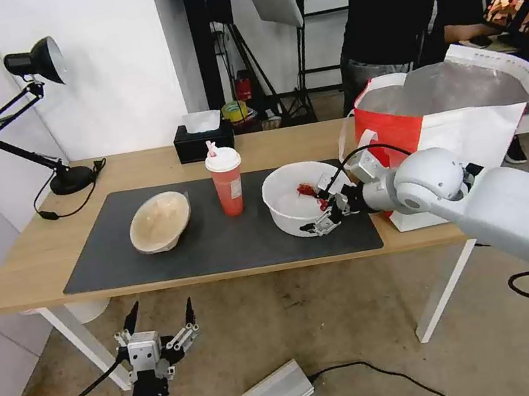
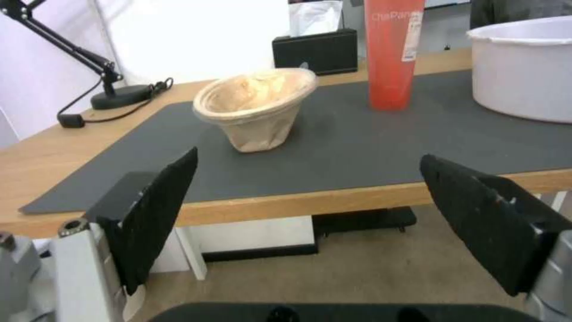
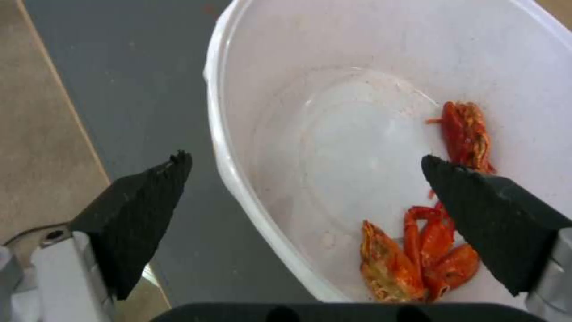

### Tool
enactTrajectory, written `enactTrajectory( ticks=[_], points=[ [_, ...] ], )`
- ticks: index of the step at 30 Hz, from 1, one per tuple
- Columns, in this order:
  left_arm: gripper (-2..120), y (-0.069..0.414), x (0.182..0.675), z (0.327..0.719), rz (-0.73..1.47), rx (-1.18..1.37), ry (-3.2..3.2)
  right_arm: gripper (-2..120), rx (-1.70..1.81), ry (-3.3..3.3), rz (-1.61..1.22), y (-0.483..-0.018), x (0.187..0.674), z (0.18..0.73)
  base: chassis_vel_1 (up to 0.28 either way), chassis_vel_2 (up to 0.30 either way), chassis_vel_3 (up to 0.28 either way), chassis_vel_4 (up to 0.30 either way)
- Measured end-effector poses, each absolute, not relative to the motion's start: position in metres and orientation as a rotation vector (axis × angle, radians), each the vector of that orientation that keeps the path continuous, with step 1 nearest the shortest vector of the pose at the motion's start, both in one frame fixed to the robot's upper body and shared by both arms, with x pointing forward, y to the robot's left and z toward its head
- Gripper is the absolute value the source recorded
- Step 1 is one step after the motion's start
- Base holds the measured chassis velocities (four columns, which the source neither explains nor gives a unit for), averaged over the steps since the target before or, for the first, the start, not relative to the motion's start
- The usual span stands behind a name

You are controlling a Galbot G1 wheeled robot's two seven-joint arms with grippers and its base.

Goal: Pick up the trash from the table and place it into the takeout bag.

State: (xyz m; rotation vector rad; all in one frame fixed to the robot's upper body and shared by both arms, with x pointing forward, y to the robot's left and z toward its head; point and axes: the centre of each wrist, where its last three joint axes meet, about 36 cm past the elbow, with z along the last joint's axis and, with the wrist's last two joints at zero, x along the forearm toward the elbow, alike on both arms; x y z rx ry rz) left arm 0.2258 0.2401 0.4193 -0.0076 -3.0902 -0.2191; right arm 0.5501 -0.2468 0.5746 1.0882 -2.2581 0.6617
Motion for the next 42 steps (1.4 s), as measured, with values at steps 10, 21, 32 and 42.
enactTrajectory(
  ticks=[10,21,32,42],
  points=[
    [100,0.24,0.225,0.418,-0.219,-0.007,-3.096,98,1.077,-2.264,0.688,-0.247,0.553,0.577,0.0,0.0,0.0,0.0],
    [100,0.24,0.225,0.417,-0.218,-0.005,-3.096,98,1.084,-2.257,0.696,-0.242,0.554,0.574,0.0,0.0,0.0,0.0],
    [100,0.24,0.224,0.417,-0.217,-0.001,-3.094,96,1.077,-2.254,0.726,-0.239,0.557,0.572,0.0,0.0,0.0,0.0],
    [100,0.24,0.224,0.417,-0.218,0.0,-3.096,78,1.085,-2.255,0.729,-0.235,0.557,0.573,0.0,0.0,0.0,0.0]
  ],
)
